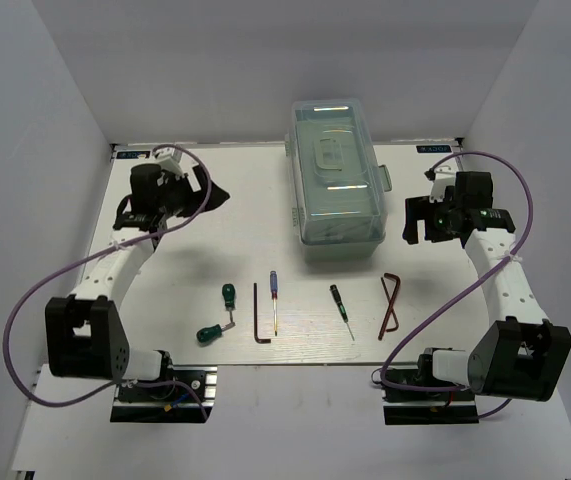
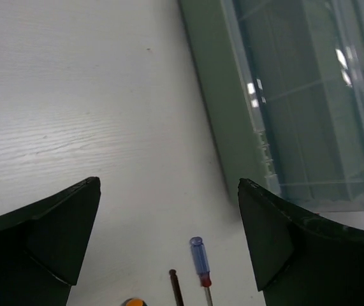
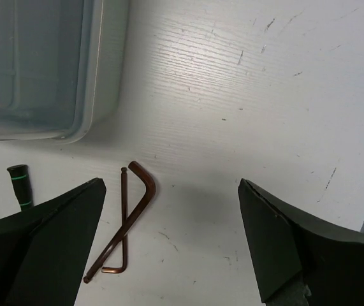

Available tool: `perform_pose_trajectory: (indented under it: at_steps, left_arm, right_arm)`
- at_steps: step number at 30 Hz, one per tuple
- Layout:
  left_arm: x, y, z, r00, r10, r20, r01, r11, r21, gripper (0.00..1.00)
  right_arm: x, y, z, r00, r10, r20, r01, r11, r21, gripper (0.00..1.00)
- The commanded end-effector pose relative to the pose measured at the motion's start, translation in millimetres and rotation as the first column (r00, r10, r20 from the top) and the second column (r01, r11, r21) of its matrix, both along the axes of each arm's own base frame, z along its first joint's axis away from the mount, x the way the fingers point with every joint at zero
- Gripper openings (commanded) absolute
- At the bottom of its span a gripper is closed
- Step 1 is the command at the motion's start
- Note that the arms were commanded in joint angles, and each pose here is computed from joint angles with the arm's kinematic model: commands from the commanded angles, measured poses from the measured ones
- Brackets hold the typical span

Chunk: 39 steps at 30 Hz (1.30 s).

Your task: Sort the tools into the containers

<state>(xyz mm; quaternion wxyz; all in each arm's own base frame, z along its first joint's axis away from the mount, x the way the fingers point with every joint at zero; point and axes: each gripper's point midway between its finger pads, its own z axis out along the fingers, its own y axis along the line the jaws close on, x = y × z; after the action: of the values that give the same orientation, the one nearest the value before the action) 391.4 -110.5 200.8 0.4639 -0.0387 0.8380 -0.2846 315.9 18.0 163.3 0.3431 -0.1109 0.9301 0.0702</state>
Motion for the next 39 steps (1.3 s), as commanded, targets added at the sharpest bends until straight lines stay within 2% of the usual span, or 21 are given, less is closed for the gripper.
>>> perform_pose_trajectory:
  at_steps: [1,4,5,6,7,8,9,10,13,14,15,16,17,18,20,21,25,28,30,35,39]
  left_arm:
    - [14.9,-35.4,48.0,0.978,-0.173,0.118,0.185,0.978,-0.093,0.98]
    - [35.9,-56.8,62.0,0.958,-0.255,0.133,0.270,0.956,-0.112,0.80]
    - [41.9,-65.4,78.7,0.944,-0.288,0.161,0.306,0.946,-0.107,0.67]
    - [46.5,-73.7,79.5,0.940,-0.304,0.157,0.322,0.941,-0.108,0.57]
    - [55.9,-79.4,69.1,0.941,-0.313,0.128,0.328,0.938,-0.113,0.44]
    - [59.1,-85.5,69.8,0.936,-0.330,0.126,0.344,0.932,-0.117,0.19]
    - [64.2,-90.7,78.4,0.931,-0.338,0.139,0.354,0.928,-0.114,0.08]
    - [65.1,-99.2,78.0,0.925,-0.353,0.139,0.370,0.922,-0.114,0.00]
    - [66.1,-110.5,53.6,0.924,-0.370,0.095,0.379,0.918,-0.119,0.00]
    - [64.2,-117.4,56.1,0.920,-0.378,0.103,0.389,0.912,-0.127,0.00]
    - [60.3,-119.2,40.9,0.922,-0.382,0.062,0.387,0.908,-0.160,0.24]
    - [59.4,-125.3,41.8,0.916,-0.392,0.089,0.402,0.900,-0.172,0.39]
    - [50.4,-132.8,31.0,0.910,-0.410,0.064,0.414,0.886,-0.209,0.62]
    - [49.2,-134.0,29.9,0.904,-0.420,0.079,0.427,0.880,-0.210,0.71]
    - [42.9,-147.7,35.8,0.885,-0.452,0.112,0.465,0.856,-0.225,0.80]
    - [42.9,-147.8,35.8,0.885,-0.452,0.112,0.465,0.856,-0.225,0.81]
    - [36.6,-157.1,38.4,0.872,-0.477,0.113,0.490,0.842,-0.227,0.82]
    - [31.0,-161.0,41.2,0.861,-0.494,0.118,0.508,0.832,-0.222,0.82]
    - [30.7,-159.3,41.8,0.867,-0.483,0.118,0.498,0.840,-0.218,0.82]
    - [22.8,-160.1,36.6,0.869,-0.483,0.105,0.494,0.842,-0.218,0.82]
    - [23.4,-159.0,40.3,0.873,-0.474,0.113,0.487,0.847,-0.213,0.82]
  right_arm:
    - [-0.7,0.8,1.3,1.000,0.011,0.012,-0.012,1.000,0.008,0.91]
    - [-2.0,9.0,7.5,0.992,0.111,0.053,-0.111,0.994,0.011,0.91]
    - [-2.3,8.5,8.8,0.985,0.159,0.071,-0.158,0.987,-0.021,0.91]
    - [4.2,3.8,10.1,0.984,0.153,0.092,-0.149,0.988,-0.049,0.82]
    - [8.3,2.8,14.8,0.985,0.136,0.102,-0.132,0.990,-0.050,0.41]
    - [11.7,-0.6,14.1,0.989,0.121,0.089,-0.117,0.992,-0.054,0.21]
    - [17.4,-2.6,28.1,0.987,0.111,0.115,-0.104,0.993,-0.060,0.03]
    - [23.7,-0.7,42.0,0.979,0.139,0.148,-0.129,0.989,-0.071,0.00]
    - [40.4,25.5,107.7,0.897,0.283,0.339,-0.277,0.959,-0.067,0.03]
    - [40.6,41.9,117.4,0.867,0.334,0.370,-0.348,0.937,-0.031,0.18]
    - [43.8,57.4,123.8,0.841,0.375,0.390,-0.414,0.910,0.019,0.32]
    - [44.7,69.3,129.5,0.827,0.399,0.396,-0.450,0.892,0.042,0.46]
    - [61.3,84.6,148.7,0.813,0.406,0.417,-0.486,0.868,0.104,0.74]
    - [64.0,99.9,152.8,0.802,0.427,0.417,-0.519,0.844,0.133,0.81]
    - [80.2,132.1,166.4,0.775,0.465,0.428,-0.584,0.785,0.205,0.90]
    - [95.2,147.8,192.7,0.786,0.432,0.442,-0.577,0.770,0.273,0.90]
    - [131.9,196.7,206.9,0.853,0.370,0.369,-0.518,0.692,0.503,0.90]
    - [162.7,225.5,201.0,0.883,0.319,0.343,-0.465,0.685,0.561,0.90]
    - [177.3,243.7,186.9,0.897,0.301,0.324,-0.438,0.699,0.565,0.90]
    - [193.3,256.1,162.7,0.938,0.198,0.284,-0.322,0.798,0.509,0.70]
    - [193.2,255.5,145.9,0.957,0.141,0.252,-0.246,0.854,0.458,0.66]
